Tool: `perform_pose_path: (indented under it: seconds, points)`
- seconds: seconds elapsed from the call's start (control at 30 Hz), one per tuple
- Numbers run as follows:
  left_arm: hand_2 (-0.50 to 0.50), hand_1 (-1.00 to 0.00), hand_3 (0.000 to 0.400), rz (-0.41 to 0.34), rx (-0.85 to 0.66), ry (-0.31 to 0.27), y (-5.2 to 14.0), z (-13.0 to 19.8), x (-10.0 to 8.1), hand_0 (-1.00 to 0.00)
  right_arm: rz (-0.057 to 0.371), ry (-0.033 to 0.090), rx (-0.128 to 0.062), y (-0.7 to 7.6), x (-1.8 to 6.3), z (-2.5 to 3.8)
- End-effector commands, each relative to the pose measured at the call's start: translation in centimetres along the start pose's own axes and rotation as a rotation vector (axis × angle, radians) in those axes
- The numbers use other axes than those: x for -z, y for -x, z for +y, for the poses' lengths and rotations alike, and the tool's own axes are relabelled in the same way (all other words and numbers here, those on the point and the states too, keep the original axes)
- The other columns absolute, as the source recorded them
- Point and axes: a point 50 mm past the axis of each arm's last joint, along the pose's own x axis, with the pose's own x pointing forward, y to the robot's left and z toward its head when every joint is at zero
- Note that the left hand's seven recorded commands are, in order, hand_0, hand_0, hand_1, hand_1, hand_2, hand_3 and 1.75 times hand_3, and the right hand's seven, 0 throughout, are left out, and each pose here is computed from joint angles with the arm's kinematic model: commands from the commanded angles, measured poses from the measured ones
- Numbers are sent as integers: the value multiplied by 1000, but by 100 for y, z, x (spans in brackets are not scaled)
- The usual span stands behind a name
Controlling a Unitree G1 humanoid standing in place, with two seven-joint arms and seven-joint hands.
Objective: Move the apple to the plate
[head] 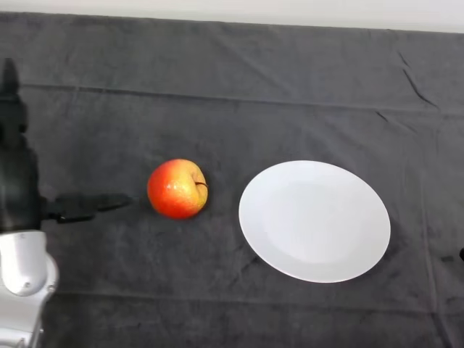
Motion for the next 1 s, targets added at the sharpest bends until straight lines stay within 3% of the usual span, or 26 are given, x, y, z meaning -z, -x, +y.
perform_pose_path:
  seconds: [0.03, 0.97, 1.0]
  points:
    - [0, 0, 0, -54, 32, 9, -105, -98, -144, 0, 284, 66, 34, 484, 528, -183]
    - [0, 0, 0, 81, 246, 18, -211, -613, 119, 0, 284, 66, 34, 485, 528, -183]
    - [-16, 0, 13, 87, 251, 17, -213, -617, 130, -31, 284, 66, 34, 485, 528, -183]
